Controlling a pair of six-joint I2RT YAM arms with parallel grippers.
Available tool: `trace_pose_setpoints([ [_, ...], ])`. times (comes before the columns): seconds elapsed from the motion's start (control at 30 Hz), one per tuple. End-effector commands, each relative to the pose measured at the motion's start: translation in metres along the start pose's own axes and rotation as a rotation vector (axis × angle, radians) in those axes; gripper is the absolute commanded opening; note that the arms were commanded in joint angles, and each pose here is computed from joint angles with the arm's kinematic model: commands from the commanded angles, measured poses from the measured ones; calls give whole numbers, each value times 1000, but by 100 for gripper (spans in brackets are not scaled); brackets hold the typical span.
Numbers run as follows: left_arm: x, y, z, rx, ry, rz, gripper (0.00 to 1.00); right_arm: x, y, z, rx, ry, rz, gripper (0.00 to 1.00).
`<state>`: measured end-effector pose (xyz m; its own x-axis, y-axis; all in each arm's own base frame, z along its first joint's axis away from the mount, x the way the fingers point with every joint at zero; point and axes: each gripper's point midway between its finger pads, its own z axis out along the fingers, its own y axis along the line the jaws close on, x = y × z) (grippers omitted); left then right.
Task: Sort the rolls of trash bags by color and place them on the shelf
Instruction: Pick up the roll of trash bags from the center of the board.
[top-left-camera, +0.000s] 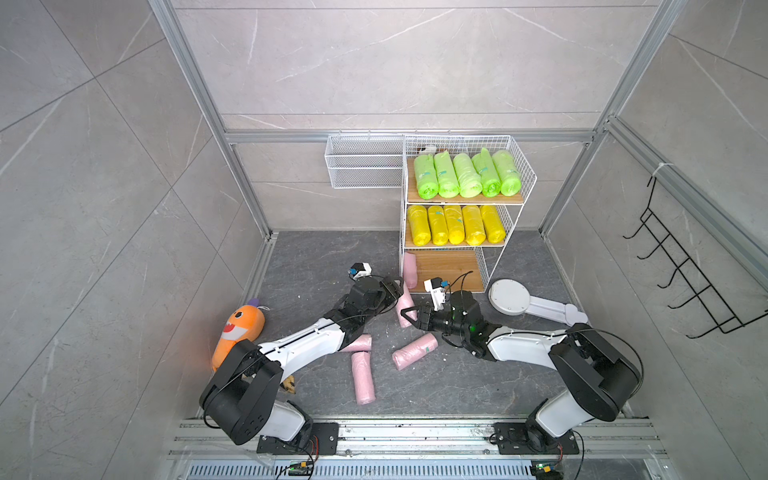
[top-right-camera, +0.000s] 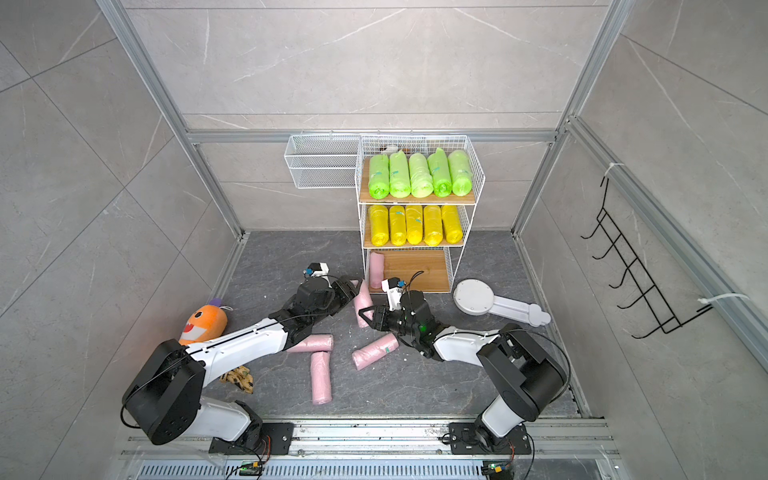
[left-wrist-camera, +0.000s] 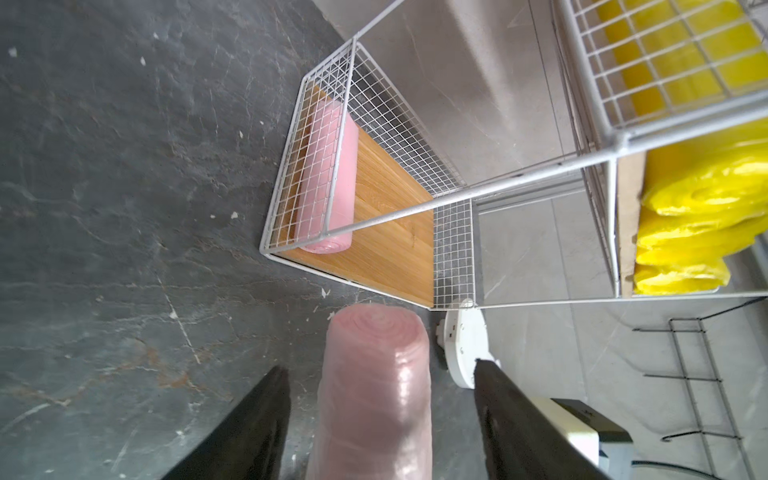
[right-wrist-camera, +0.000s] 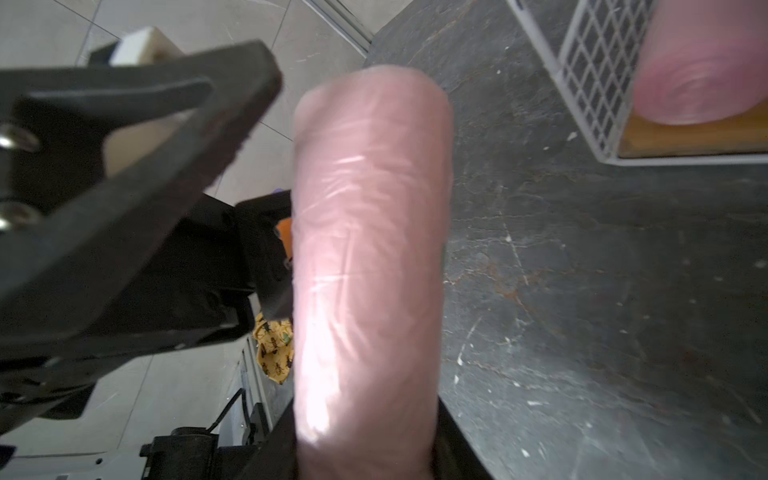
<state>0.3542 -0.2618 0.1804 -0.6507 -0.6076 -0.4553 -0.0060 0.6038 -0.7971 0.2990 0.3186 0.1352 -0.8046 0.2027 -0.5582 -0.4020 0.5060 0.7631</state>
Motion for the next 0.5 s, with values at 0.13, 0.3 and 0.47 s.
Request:
trace_pose_setpoints([
  [0.13, -29, 3, -24, -85, -119, 155, 83, -18, -58, -43, 268, -82, -62, 37],
  [0.3, -30, 8, -31, -92, -130, 182, 83, -41, -100, -58, 406, -138, -37, 37],
  [0.47, -25, 9, -28, -89, -104, 188, 84, -64, -112, -44, 439, -175, -52, 37],
])
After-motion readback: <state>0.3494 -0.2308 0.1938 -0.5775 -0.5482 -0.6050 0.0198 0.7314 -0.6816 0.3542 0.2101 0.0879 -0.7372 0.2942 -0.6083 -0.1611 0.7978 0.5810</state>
